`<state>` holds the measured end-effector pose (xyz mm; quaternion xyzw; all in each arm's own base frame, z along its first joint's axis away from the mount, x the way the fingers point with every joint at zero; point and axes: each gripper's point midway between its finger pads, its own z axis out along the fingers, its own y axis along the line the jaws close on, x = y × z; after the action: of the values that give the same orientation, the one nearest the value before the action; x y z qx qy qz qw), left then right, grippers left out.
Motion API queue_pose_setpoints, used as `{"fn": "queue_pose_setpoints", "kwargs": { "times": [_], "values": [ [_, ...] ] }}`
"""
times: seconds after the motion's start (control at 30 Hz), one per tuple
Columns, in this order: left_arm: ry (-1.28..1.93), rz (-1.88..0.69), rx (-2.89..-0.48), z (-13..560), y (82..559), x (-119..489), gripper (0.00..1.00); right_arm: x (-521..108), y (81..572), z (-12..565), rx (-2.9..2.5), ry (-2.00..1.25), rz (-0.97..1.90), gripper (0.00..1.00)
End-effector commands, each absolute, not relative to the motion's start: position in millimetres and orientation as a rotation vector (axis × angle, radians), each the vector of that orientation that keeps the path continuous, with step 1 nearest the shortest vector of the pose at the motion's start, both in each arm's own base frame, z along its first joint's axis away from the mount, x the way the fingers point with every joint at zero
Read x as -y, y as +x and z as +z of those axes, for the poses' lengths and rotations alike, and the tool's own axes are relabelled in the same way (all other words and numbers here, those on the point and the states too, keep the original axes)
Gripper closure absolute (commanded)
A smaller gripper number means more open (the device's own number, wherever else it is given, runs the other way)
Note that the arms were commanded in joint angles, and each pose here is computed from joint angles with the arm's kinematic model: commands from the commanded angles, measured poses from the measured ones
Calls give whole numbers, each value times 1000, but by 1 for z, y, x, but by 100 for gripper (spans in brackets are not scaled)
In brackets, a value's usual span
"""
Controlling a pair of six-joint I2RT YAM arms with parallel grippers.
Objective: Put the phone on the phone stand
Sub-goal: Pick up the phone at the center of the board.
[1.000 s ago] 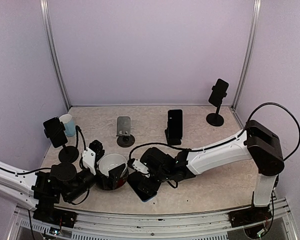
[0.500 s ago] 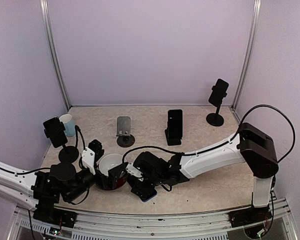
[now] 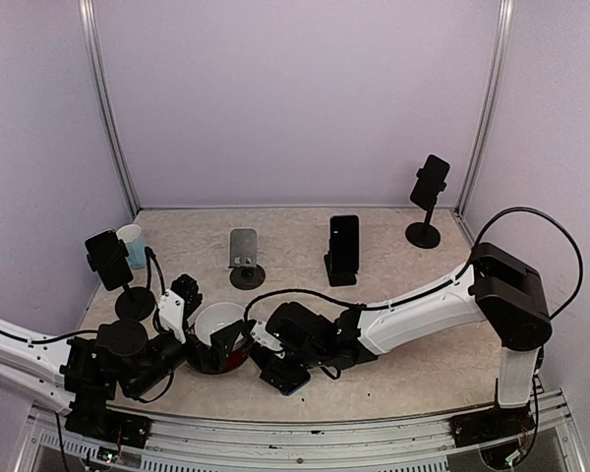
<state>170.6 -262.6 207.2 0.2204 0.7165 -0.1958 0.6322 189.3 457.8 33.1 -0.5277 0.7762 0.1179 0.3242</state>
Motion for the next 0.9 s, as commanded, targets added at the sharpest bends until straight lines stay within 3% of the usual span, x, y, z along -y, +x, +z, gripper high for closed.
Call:
{"fn": "queue_pose_setpoints", "kwargs": {
  "times": [0.0, 0.53, 0.87],
  "values": [
    [511, -433, -1656, 197, 170, 263, 1, -412, 196, 1, -2131, -1425, 138, 0],
    [562, -446, -1735, 160, 169, 296, 1, -423, 189, -21, -2173, -1431, 256, 0],
    [562, -424, -1711, 165, 170, 298, 1, -415, 194, -2, -2137, -1403, 222, 0]
  ]
}}
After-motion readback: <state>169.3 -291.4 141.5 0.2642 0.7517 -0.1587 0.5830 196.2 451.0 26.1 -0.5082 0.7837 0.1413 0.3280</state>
